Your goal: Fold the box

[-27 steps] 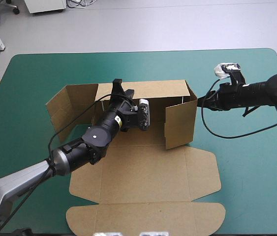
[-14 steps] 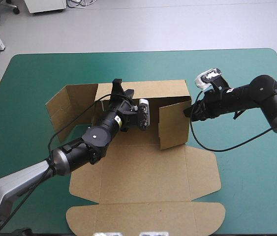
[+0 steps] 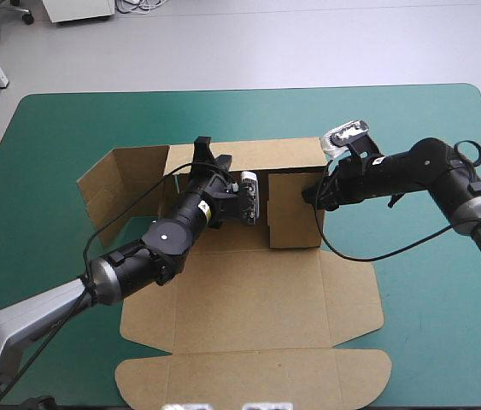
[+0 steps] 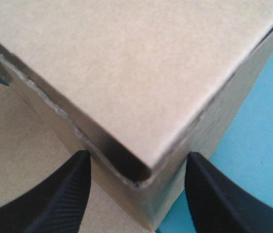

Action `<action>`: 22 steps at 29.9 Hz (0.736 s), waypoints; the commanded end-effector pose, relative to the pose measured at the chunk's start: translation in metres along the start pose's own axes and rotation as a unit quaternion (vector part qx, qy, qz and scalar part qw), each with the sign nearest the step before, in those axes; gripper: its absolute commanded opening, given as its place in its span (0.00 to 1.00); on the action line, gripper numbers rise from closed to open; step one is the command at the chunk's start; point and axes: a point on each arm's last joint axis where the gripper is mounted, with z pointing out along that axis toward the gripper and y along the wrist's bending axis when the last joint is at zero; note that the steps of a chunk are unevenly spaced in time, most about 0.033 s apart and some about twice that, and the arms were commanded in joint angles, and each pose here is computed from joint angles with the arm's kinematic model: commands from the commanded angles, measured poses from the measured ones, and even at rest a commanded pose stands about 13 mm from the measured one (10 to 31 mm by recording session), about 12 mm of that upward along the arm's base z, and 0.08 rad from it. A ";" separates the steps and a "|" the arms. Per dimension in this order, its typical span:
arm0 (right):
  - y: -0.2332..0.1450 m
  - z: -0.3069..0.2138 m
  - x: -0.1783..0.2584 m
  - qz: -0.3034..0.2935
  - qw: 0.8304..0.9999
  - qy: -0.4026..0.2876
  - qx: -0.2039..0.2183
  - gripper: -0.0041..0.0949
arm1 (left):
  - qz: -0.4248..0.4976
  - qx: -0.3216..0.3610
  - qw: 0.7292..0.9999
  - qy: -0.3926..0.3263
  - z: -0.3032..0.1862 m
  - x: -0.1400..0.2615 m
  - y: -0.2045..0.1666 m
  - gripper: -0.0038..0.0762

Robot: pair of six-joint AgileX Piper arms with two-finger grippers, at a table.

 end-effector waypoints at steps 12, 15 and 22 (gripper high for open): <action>0.015 0.000 -0.022 0.044 0.994 -0.069 0.069 0.55 | -0.010 -0.031 0.999 -0.013 -0.011 -0.004 0.019 0.03; 0.016 0.001 -0.022 0.036 0.994 -0.065 0.080 0.48 | -0.003 -0.035 0.999 -0.012 -0.011 -0.003 0.019 0.03; 0.016 0.001 -0.022 0.033 0.994 -0.062 0.079 0.35 | 0.000 -0.033 0.999 -0.019 -0.011 -0.005 0.019 0.03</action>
